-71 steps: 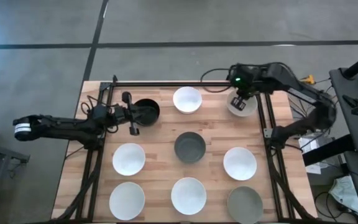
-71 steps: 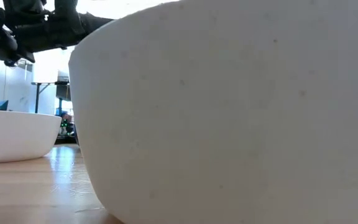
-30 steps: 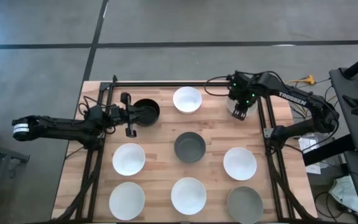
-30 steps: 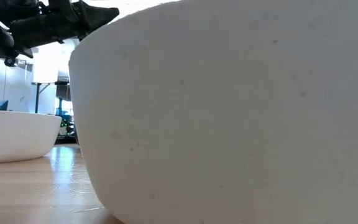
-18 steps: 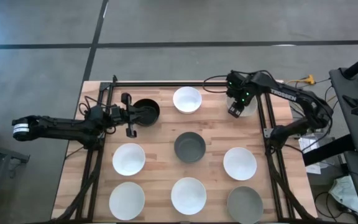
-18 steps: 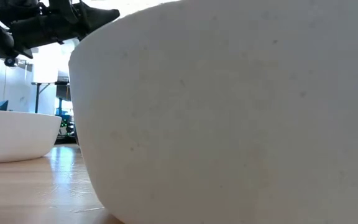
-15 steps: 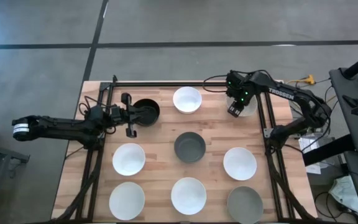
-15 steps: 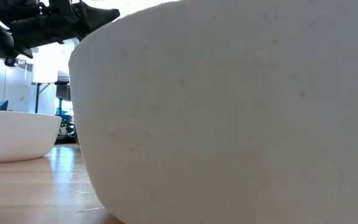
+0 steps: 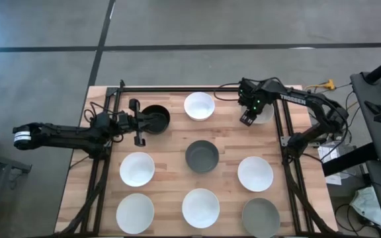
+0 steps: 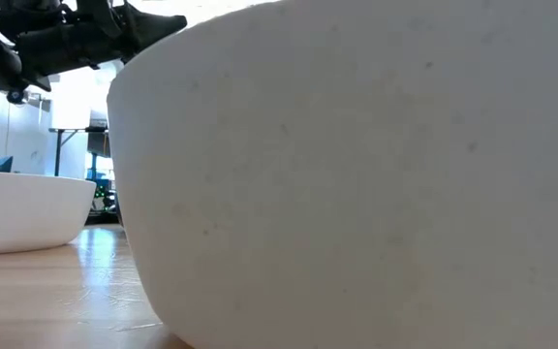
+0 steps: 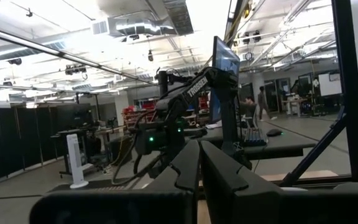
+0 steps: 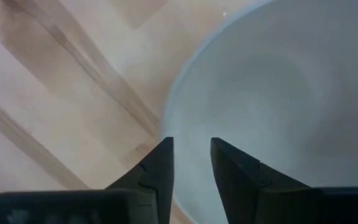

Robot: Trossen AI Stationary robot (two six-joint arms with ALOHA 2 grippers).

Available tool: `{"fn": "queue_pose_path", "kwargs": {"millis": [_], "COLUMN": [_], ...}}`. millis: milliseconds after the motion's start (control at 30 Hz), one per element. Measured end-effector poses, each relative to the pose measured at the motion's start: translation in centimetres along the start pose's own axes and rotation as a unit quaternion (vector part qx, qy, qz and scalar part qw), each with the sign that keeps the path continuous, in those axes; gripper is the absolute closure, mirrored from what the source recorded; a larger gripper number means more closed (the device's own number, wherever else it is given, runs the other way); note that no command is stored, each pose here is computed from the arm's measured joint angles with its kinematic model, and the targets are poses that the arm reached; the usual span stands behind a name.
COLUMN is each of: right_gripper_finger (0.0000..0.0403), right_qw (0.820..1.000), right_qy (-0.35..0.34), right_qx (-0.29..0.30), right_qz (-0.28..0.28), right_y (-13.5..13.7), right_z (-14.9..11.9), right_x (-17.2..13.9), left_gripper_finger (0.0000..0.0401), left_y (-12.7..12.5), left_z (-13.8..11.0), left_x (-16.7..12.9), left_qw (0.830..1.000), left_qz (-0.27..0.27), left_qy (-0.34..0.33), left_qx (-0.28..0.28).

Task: Nest bowls inside each other
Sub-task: Stack the light brown bowl on top of the dark gray bowl

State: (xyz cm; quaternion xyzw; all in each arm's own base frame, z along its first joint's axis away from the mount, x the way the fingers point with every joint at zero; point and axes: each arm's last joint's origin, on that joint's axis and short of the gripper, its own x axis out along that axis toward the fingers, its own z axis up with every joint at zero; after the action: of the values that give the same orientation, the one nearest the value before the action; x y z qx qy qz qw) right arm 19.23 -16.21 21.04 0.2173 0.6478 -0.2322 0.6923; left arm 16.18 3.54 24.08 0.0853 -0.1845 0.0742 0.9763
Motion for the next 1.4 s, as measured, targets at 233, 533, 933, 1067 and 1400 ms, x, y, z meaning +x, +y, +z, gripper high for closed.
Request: {"fn": "queue_pose_path", "kwargs": {"millis": [233,533,933,1067,1400], "right_gripper_finger": [0.0296,0.0296,0.0303,0.0310,0.0386], "right_qw": [1.000,1.000,0.999,0.999,0.999], "right_qy": [-0.003,-0.008,0.010,0.017,0.016], "right_qx": [-0.004,-0.004,-0.009,-0.012,-0.028], "right_qz": [0.029,0.028,0.029,0.030,0.027], "right_y": [0.2,0.2,0.2,0.2,0.2], "right_z": [-0.1,-0.1,-0.8,-1.1,-1.1], "right_x": [0.4,0.4,1.5,1.8,1.8], "left_gripper_finger": [0.0400,0.0400,0.0400,0.0400,0.0400], "left_y": [0.0,0.0,0.0,0.0,0.0], "left_z": [0.0,0.0,0.0,0.0,0.0], "left_x": [0.0,0.1,0.1,0.1,0.1], "left_qw": [1.000,1.000,1.000,1.000,1.000], "left_qz": [0.000,0.000,0.000,0.000,0.001], "left_qy": [0.001,0.001,0.001,0.001,-0.001], "left_qx": [0.000,0.000,0.000,0.000,0.000]}}
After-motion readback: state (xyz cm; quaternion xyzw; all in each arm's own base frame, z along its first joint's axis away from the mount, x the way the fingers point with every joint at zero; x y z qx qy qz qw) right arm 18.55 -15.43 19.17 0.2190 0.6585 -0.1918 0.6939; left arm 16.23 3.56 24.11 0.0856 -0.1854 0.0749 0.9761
